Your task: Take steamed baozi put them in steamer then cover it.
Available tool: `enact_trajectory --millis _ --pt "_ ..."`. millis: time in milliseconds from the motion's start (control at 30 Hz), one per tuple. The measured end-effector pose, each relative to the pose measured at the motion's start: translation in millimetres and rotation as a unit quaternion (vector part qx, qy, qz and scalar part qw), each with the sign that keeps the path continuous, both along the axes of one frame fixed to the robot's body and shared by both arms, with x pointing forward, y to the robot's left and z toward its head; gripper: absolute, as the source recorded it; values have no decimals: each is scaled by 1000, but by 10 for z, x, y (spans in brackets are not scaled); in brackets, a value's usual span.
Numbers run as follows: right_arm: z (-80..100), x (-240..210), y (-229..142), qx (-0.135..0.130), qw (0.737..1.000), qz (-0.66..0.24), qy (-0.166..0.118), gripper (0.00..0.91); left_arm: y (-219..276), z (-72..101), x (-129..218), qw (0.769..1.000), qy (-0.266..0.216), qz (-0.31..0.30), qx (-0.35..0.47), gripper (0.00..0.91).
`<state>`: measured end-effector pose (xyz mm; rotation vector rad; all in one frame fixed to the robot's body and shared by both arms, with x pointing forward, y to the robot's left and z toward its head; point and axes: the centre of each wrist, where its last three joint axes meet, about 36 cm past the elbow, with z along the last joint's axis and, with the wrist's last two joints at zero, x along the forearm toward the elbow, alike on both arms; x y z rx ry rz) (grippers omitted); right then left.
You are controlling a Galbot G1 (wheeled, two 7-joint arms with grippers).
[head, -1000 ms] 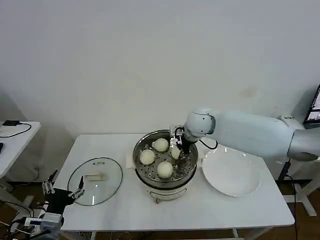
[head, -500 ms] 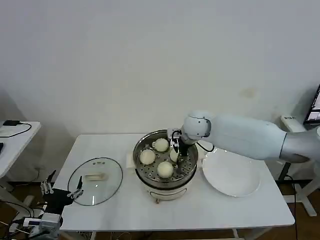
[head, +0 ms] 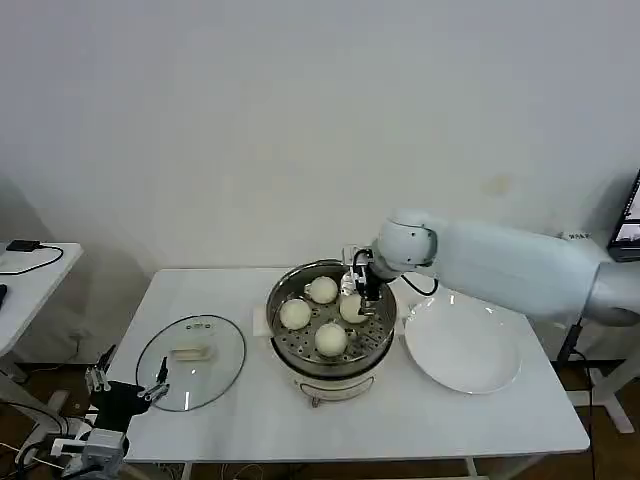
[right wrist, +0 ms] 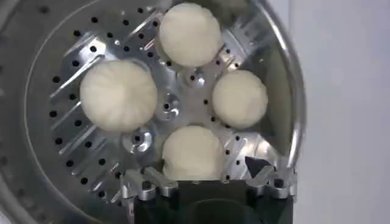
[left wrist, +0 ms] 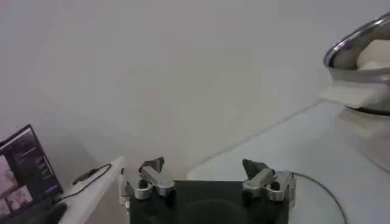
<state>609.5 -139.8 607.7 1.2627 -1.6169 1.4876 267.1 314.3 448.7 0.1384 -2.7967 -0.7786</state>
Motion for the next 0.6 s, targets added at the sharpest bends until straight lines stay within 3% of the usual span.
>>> enact_trajectory --millis 300,400,600 --pt "132 -427 -369 70 996 6 -49 907 -74 5 -5 1000 -1 -8 -3 907" --pt "147 -580 -547 105 992 0 -74 907 -96 -18 -10 1000 0 -9 -5 907" --pt "117 -858 -856 206 965 -4 -162 907 -143 -49 -11 1000 -1 -19 -5 907"
